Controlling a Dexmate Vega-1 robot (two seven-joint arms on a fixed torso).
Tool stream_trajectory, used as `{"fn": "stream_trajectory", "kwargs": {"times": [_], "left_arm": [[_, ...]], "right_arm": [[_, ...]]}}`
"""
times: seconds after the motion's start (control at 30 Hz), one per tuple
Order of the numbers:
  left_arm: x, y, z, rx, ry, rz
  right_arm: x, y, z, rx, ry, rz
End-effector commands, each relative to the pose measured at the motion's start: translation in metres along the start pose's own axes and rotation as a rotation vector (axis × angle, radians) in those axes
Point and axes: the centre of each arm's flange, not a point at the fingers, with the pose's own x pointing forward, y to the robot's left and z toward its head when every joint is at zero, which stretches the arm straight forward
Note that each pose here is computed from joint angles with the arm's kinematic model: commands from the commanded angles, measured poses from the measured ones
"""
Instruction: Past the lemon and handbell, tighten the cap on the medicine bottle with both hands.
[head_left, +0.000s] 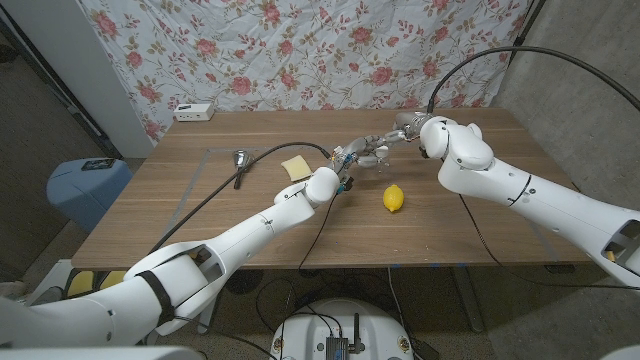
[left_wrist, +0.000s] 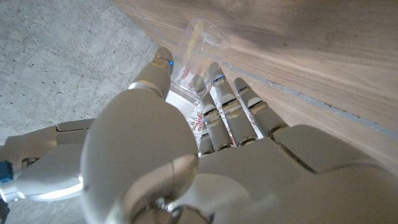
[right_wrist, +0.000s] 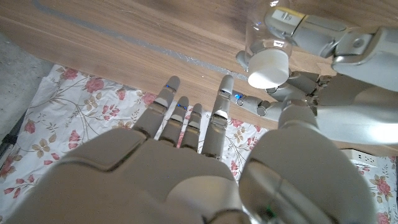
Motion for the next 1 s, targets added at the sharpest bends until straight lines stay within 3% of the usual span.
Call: {"fn": "stream_trajectory", "kwargs": {"times": [0.03, 0.5, 1.0], "left_arm": [[0.0008, 0.0004, 0.0027, 0.005, -0.007, -0.006], [-0.0005, -0.0003, 0.0033, 0.006, -0.007, -0.005], [-0.0011, -0.0008, 0.0021, 0.005, -0.003, -0.009]], "right_arm": [[-0.0029, -0.0045, -0.0008, -0.004, -0.037, 0.080], [-0.0019, -0.0085, 0.0008, -0.022, -0.053, 0.154], [0.0002, -0.0057, 0.0014, -0.026, -0.056, 0.158]]}}
